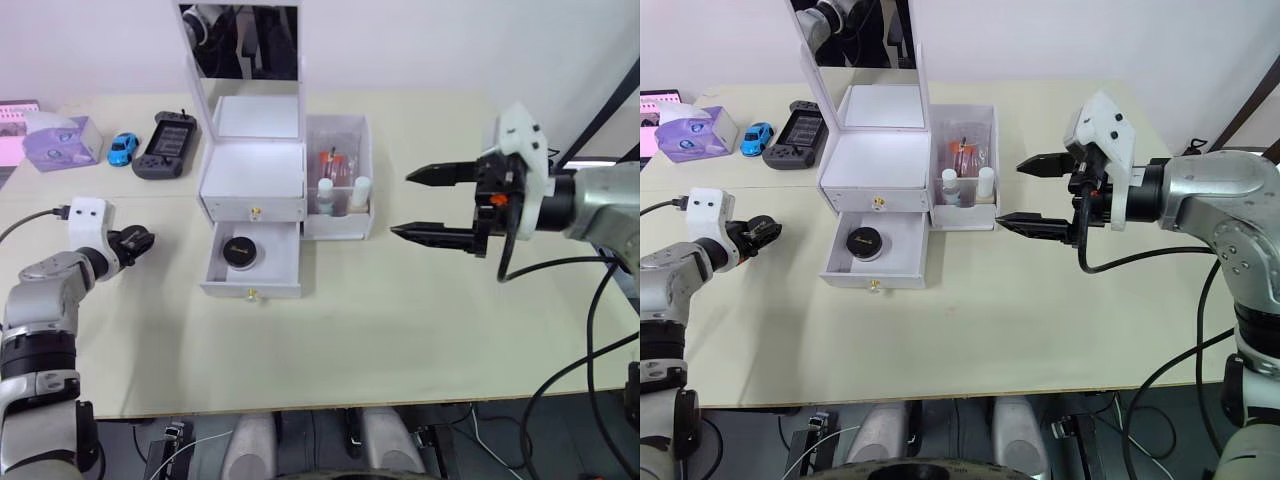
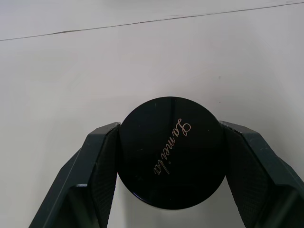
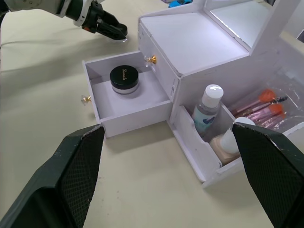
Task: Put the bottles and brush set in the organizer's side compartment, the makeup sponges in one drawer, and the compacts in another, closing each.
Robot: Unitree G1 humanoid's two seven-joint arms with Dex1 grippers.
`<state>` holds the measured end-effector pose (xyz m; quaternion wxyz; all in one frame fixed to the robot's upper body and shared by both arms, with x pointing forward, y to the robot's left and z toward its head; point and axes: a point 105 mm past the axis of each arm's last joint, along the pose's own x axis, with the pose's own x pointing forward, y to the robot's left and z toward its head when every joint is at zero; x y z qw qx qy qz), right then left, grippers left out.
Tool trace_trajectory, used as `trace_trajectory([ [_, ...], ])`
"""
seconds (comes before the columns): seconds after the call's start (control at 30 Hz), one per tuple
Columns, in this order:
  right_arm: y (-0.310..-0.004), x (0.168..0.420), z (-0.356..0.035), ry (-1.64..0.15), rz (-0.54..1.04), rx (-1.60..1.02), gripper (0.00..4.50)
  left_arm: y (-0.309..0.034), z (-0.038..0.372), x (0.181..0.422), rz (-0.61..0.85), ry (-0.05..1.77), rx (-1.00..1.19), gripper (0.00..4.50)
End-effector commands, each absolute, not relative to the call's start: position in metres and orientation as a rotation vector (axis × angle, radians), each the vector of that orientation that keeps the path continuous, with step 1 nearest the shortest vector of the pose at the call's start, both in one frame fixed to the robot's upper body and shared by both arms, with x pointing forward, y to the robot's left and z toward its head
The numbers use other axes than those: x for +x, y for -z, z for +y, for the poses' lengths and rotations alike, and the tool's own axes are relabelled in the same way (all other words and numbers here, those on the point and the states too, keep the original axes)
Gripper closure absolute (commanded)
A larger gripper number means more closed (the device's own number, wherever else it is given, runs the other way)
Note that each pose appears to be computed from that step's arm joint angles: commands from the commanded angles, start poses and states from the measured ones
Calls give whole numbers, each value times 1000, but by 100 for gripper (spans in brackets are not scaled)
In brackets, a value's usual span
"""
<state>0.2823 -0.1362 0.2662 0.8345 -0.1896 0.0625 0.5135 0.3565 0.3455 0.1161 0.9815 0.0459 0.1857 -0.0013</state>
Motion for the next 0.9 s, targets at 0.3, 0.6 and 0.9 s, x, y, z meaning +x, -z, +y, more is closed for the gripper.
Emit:
trace_trajectory([
  [0.3,-278,287,-133,-1073,94,-420,0,-277,287,357,-191,345,146,187],
  [0.6,-276,281,-132,-1076,86,-419,0,-290,171,308,-109,1001,174,187],
  [0.9,-277,255,-118,-1161,67,-382,0,-225,134,302,180,1136,473,187],
])
